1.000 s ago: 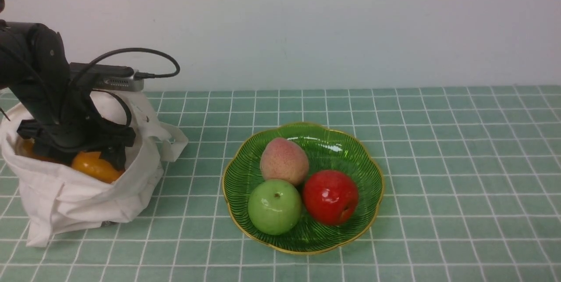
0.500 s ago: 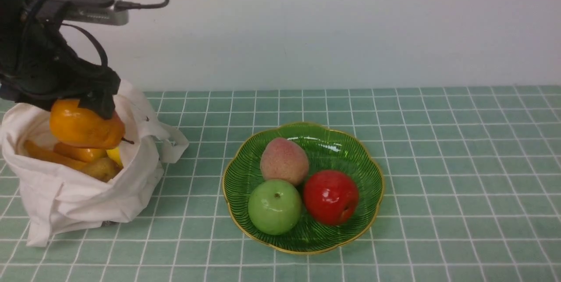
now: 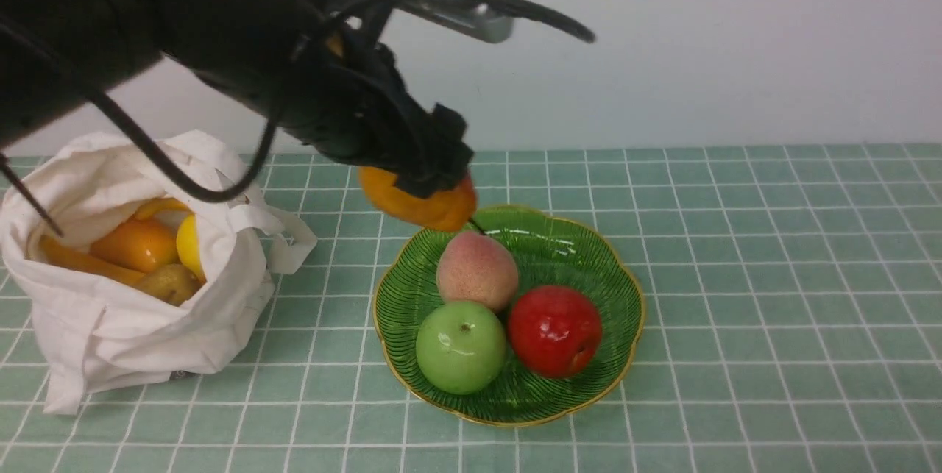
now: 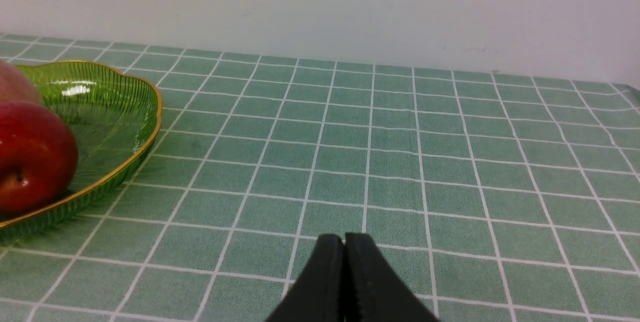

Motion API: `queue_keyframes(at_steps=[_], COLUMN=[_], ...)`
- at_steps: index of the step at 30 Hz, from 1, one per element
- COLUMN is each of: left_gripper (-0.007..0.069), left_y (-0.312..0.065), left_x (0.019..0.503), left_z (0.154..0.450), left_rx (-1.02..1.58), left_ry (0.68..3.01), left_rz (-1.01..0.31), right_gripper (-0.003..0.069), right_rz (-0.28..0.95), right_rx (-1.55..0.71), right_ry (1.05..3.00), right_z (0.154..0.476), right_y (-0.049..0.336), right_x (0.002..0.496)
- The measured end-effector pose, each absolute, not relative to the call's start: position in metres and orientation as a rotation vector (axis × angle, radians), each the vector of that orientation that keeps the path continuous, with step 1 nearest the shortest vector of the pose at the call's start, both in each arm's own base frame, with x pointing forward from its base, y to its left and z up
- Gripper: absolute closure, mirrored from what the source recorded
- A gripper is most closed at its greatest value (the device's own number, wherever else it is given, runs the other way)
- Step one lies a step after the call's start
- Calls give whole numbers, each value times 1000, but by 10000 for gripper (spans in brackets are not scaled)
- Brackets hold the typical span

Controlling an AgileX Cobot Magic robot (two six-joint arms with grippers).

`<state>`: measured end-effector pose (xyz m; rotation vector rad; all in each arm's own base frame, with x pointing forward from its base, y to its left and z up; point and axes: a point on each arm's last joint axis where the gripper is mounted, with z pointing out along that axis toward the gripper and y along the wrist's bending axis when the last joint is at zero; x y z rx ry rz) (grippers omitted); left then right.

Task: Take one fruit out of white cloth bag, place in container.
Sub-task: 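Move the fruit from the bag onto the plate with the left gripper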

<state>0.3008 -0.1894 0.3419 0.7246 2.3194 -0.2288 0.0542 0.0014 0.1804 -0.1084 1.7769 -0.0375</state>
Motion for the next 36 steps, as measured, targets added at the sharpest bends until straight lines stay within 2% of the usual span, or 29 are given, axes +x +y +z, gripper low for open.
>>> queue_keyframes(at_steps=[3, 8, 9, 18, 27, 36], left_gripper=[53, 53, 53, 53, 53, -43], left_y=[-220, -243, -250, -262, -266, -264], left_x=[314, 335, 343, 360, 365, 365], left_z=[325, 295, 282, 227, 201, 203], left_rx=[745, 738, 732, 761, 779, 821], left_ry=[2211, 2134, 2115, 2198, 2252, 2230], left_rz=[-290, -319, -325, -301, -285, -247], right_gripper=[674, 674, 674, 674, 674, 674], right_rz=[-37, -37, -37, -37, -37, -37], right_rx=[-108, -108, -108, -108, -108, -108], right_ry=[1777, 1777, 1777, 1777, 1777, 1777], right_z=[180, 180, 180, 180, 180, 180], right_y=[1, 1, 1, 1, 1, 1], right_x=[54, 54, 54, 54, 54, 54])
